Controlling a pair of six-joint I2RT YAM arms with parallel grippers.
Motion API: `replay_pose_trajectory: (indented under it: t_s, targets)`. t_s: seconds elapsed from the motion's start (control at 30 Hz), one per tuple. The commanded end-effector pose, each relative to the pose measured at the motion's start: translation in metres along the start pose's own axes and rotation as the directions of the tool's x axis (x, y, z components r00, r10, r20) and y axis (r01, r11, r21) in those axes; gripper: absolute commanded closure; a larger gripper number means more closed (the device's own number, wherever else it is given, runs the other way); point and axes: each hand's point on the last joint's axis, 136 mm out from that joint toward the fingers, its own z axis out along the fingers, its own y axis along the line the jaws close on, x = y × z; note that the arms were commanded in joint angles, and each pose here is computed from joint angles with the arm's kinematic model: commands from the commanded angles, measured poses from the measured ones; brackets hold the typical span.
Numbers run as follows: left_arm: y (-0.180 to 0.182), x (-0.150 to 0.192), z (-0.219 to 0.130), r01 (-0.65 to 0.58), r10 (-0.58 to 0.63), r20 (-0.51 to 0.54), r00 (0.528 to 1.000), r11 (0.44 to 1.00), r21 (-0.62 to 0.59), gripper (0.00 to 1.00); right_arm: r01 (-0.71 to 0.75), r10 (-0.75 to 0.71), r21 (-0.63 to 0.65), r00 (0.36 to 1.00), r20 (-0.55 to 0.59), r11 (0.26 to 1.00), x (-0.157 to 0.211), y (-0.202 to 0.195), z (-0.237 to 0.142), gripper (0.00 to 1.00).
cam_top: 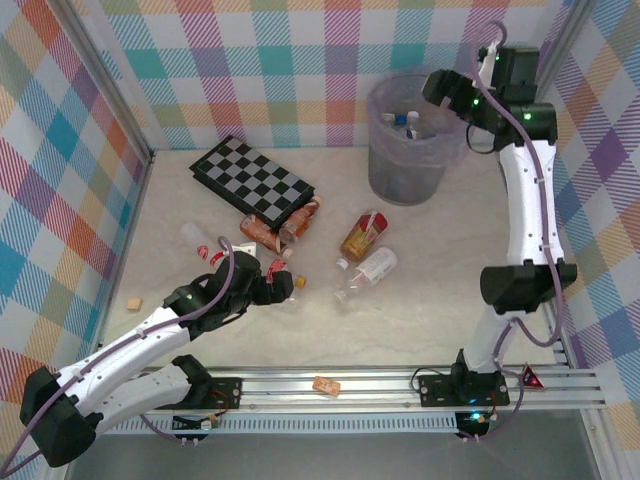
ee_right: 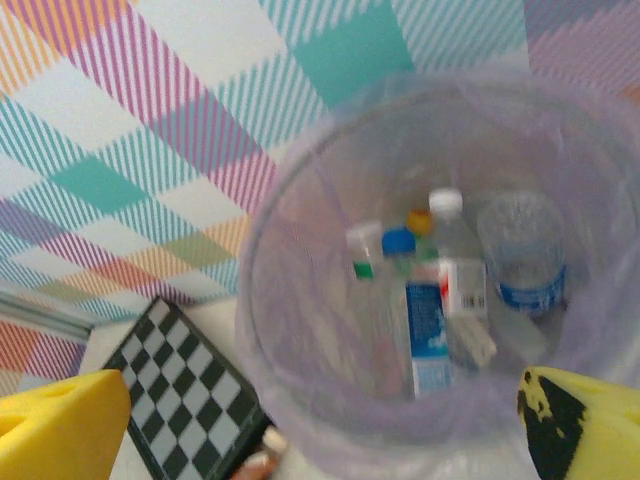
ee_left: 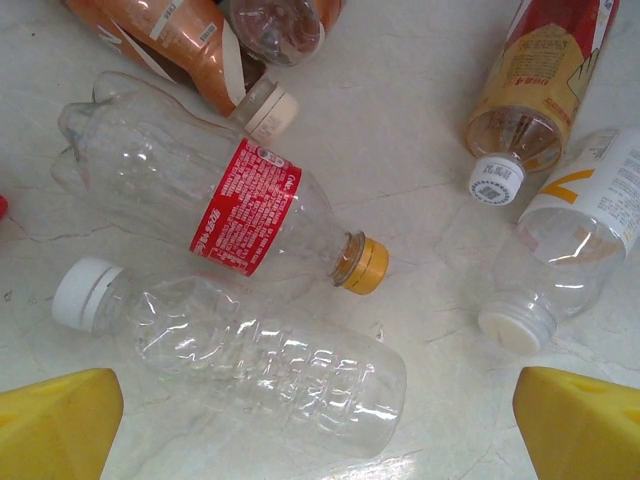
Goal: Put the plastic bottles in the bin
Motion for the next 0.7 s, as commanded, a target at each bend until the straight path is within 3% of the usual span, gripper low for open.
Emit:
replay_pose_trajectory:
  t_s: [0.0, 0.13, 0.3, 0.4, 0.67]
  targets:
    - [0.002, -0.010, -0.009, -0.008, 0.008, 0.028, 1.000, 1.000, -0.016, 0.00, 0.020, -0.020, -0.002, 1.000, 0.000, 1.000, 0.020, 0.011, -0.012, 0.00]
    - [0.003, -0.010, -0.008, -0.009, 0.010, 0.031, 0.999, 1.000, -0.021, 0.00, -0.045, 0.045, 0.003, 0.998, -0.052, 0.999, 0.059, 0.010, -0.028, 0.01]
    - [0.001, -0.010, -0.003, -0.008, 0.009, 0.027, 1.000, 1.000, -0.018, 0.00, -0.197, 0.239, 0.205, 0.948, -0.208, 0.959, 0.140, -0.032, -0.045, 0.01]
    - [-0.002, -0.010, 0.003, -0.010, 0.011, 0.021, 1.000, 1.000, -0.012, 0.00, -0.240, 0.299, 0.229, 0.913, -0.277, 0.944, 0.186, -0.041, -0.045, 0.00]
    - [-0.009, -0.007, 0.020, -0.020, 0.020, -0.005, 1.000, 1.000, 0.002, 0.00, -0.150, 0.256, 0.264, 0.864, -0.434, 0.953, 0.257, -0.029, -0.017, 0.00]
